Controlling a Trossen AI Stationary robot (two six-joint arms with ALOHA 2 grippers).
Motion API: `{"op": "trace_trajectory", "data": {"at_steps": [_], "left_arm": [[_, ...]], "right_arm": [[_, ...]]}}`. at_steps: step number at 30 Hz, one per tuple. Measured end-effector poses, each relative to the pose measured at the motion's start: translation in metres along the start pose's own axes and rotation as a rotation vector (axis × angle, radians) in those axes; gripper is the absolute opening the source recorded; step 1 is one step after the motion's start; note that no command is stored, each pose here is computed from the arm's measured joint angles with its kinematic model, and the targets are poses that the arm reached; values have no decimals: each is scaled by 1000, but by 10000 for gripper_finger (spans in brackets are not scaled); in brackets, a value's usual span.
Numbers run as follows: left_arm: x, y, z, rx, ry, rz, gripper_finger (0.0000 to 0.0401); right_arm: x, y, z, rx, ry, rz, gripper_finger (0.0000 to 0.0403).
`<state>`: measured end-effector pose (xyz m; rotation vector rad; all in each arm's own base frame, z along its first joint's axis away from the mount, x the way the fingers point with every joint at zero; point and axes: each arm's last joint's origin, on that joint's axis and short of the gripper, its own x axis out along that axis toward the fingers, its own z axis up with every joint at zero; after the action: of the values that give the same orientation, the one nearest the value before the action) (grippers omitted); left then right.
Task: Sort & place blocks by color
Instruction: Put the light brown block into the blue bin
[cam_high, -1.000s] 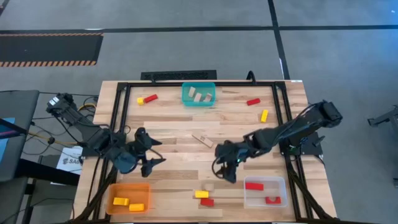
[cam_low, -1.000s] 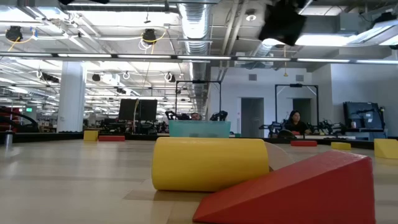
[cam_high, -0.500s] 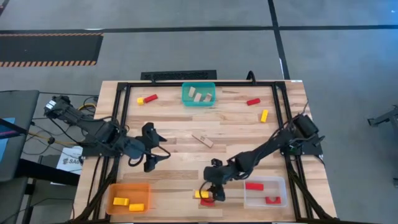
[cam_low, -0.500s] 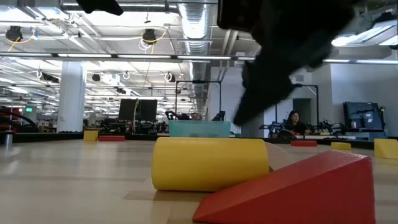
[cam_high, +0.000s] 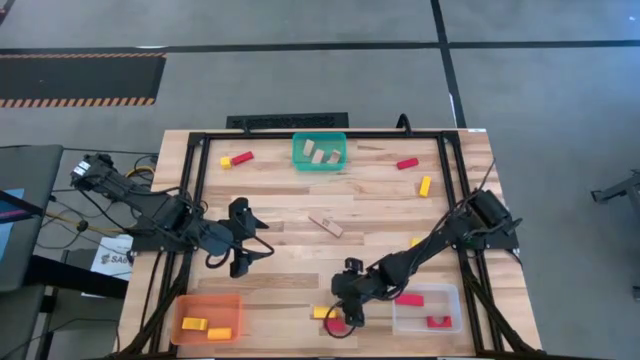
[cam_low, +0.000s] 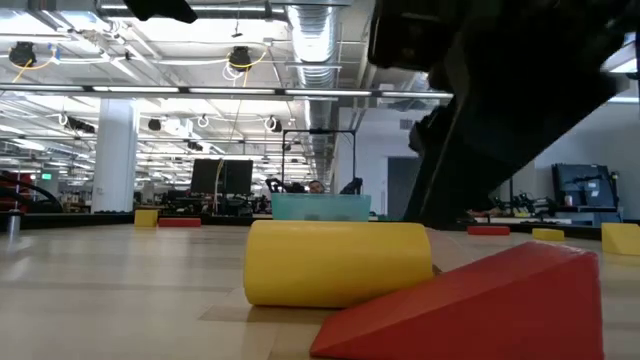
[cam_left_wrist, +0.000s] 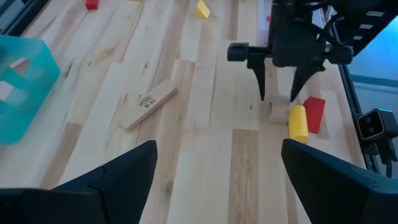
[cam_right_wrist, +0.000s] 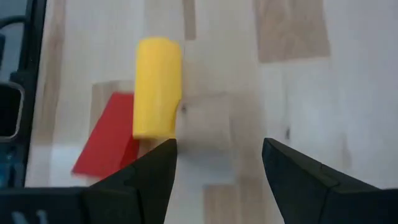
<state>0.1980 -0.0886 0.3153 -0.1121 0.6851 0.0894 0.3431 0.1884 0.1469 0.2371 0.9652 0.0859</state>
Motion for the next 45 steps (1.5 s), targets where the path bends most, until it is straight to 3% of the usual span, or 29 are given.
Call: {"op": "trace_trajectory", "data": {"at_steps": [3, 13, 17, 21, 28, 32, 37, 42, 45], "left_arm": [[0, 0, 0, 3, 2, 4, 332], [0, 1, 0, 2, -14, 31, 332], [1, 2, 1, -12, -15, 35, 332], [1, 3, 1, -19, -14, 34, 332], [1, 5, 0, -10, -12, 70, 332], [1, 6, -1, -1, -13, 115, 332], [11, 8, -9, -23, -40, 127, 332], [39, 14, -29, -170, -61, 61, 332], [53, 19, -31, -320, -130, -23, 332]], "right_arm": [[6, 6, -3, -11, -13, 9, 260], [20, -1, -16, -2, 9, -131, 256], [21, -8, -13, 15, 8, -147, 204], [12, -15, -3, 25, 11, -125, 112], [-49, -42, 32, 99, -29, -139, 111], [-93, -68, 53, 143, -119, -173, 111], [-138, -117, 78, 140, -255, -301, 111], [-164, -203, 92, 191, -290, -452, 111], [-167, -261, 95, 253, -304, -467, 111]]}}
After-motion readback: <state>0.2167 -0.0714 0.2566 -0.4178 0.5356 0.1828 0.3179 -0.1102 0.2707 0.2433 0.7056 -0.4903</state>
